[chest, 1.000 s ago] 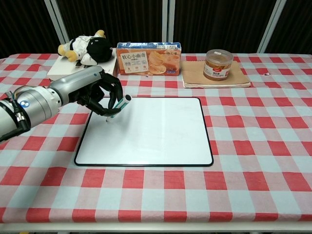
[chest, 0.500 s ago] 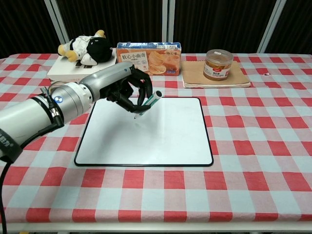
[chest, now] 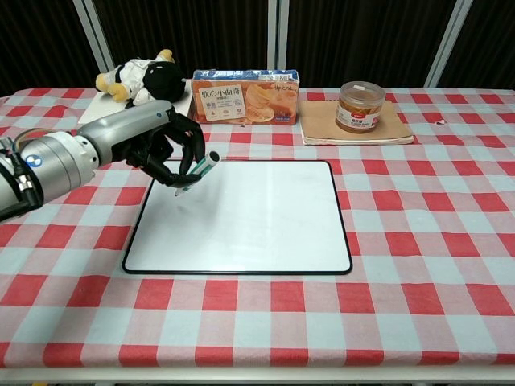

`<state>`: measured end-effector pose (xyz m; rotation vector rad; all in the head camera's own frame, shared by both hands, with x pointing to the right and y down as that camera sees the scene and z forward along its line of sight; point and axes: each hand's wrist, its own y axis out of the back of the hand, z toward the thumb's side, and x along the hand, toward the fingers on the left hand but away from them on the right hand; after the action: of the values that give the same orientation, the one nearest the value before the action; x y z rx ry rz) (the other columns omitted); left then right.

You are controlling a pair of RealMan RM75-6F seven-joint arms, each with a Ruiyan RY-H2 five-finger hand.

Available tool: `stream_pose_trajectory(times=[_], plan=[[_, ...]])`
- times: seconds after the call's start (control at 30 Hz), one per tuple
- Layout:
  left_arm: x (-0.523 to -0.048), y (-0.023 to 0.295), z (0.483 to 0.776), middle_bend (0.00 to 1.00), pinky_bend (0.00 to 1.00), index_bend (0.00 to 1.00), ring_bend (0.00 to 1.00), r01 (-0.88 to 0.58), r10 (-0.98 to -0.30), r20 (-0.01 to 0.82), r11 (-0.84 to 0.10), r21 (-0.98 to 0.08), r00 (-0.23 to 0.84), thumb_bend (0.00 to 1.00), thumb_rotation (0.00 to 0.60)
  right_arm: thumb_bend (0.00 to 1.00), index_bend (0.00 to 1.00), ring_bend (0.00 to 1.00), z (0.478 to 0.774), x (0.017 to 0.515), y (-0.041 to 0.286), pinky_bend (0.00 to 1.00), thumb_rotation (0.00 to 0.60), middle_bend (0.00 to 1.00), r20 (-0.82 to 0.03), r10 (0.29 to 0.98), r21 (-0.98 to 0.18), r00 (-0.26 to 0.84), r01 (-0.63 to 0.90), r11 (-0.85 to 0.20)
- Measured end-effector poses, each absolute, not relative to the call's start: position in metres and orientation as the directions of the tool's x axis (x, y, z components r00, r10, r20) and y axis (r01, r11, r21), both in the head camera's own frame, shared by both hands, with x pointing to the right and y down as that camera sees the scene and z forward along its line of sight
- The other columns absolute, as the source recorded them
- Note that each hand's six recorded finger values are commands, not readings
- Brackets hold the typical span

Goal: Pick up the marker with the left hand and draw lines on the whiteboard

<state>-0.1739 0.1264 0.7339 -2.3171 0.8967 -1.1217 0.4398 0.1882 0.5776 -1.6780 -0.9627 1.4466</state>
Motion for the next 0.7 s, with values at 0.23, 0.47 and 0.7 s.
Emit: stream_pose_trajectory(times=[0.23, 0.47, 0.7], plan=[[-0.174, 0.129, 0.747, 0.63, 0.93, 0.59, 0.87, -0.369, -0.698, 0.555, -0.713, -0.596, 0.453, 0.42, 0.6, 0.21, 0.06, 0.0, 0.576, 0.44, 0.188, 0.0, 0.6, 0.16, -0.463, 0.882, -0.879, 0.088, 0.08, -0.469], [-0.154, 0.134, 0.754, 0.63, 0.93, 0.59, 0.87, -0.374, -0.68, 0.555, -0.731, -0.571, 0.48, 0.42, 0.6, 0.21, 0.06, 0.0, 0.573, 0.445, 0.191, 0.0, 0.6, 0.16, -0.46, 0.885, -0.882, 0.073, 0.078, -0.465], [-0.119, 0.136, 0.753, 0.63, 0.93, 0.59, 0.87, -0.378, -0.661, 0.532, -0.745, -0.55, 0.529, 0.42, 0.6, 0.21, 0.06, 0.0, 0.568, 0.452, 0.195, 0.0, 0.6, 0.16, -0.456, 0.888, -0.885, 0.053, 0.081, -0.459]])
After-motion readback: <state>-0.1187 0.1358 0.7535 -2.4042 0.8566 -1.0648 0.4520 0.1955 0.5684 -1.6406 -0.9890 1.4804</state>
